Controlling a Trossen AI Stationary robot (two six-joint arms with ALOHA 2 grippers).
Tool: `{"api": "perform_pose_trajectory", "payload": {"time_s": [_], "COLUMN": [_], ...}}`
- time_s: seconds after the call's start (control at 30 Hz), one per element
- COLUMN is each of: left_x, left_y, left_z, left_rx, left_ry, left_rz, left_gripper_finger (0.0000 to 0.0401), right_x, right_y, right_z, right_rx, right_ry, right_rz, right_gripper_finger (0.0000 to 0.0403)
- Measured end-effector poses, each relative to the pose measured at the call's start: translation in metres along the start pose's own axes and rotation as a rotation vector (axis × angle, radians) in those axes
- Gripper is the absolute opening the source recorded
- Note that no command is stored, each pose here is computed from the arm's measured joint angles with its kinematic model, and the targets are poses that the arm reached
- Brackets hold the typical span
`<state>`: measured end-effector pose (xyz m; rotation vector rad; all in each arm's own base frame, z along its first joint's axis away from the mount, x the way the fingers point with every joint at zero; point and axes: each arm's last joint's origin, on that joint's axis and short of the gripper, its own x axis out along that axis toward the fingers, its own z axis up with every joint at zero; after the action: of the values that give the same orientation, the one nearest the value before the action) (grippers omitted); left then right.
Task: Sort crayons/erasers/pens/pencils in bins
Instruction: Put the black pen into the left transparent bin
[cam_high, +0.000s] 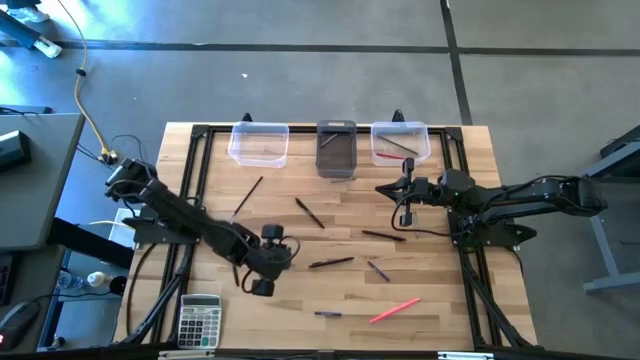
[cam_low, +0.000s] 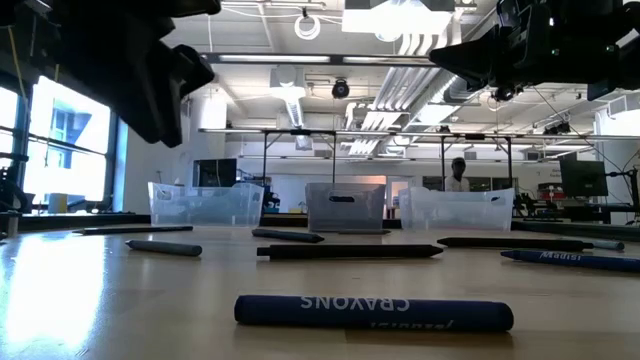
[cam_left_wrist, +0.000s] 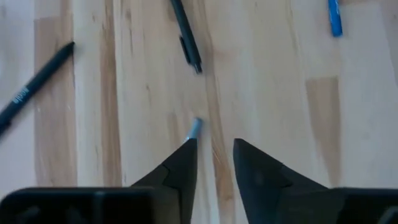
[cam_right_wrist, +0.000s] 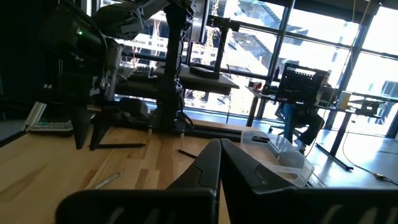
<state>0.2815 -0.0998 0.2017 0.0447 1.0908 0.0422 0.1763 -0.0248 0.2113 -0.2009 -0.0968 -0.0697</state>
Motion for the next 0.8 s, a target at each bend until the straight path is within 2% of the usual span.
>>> {"api": "perform_pose_trajectory", "payload": {"time_s": [0.13, 0.27, 0.4, 0.5, 0.67, 0.8], "left_x": [-0.001, -0.001, -0.001, 0.005, 0.019, 0.026], "left_y": [-0.003, -0.003, 0.004, 0.008, 0.01, 0.009], "left_z": [-0.004, -0.007, -0.011, -0.013, -0.027, -0.035], "left_rx": [0.019, 0.045, 0.049, 0.058, 0.052, 0.104], "left_ry": [0.023, 0.061, 0.117, 0.095, 0.102, 0.101], "left_rz": [0.003, 0.015, 0.042, 0.044, -0.009, -0.046], "left_gripper_finger": [0.011, 0.0103, 0.0082, 0.0062, 0.0026, 0.0004], "right_x": [0.0, 0.0, 0.0, 0.0, 0.0, 0.0], "right_y": [0.0, 0.0, 0.0, 0.0, 0.0, 0.0], "right_z": [0.0, 0.0, 0.0, 0.0, 0.0, 0.0], "right_rx": [-0.003, -0.003, -0.004, -0.012, -0.011, -0.012], "right_ry": [0.0, 0.0, 0.0, 0.0, 0.0, 0.0], "right_rz": [0.0, 0.0, 0.0, 0.0, 0.0, 0.0], "right_gripper_finger": [0.0, 0.0, 0.0, 0.0, 0.0, 0.0]}}
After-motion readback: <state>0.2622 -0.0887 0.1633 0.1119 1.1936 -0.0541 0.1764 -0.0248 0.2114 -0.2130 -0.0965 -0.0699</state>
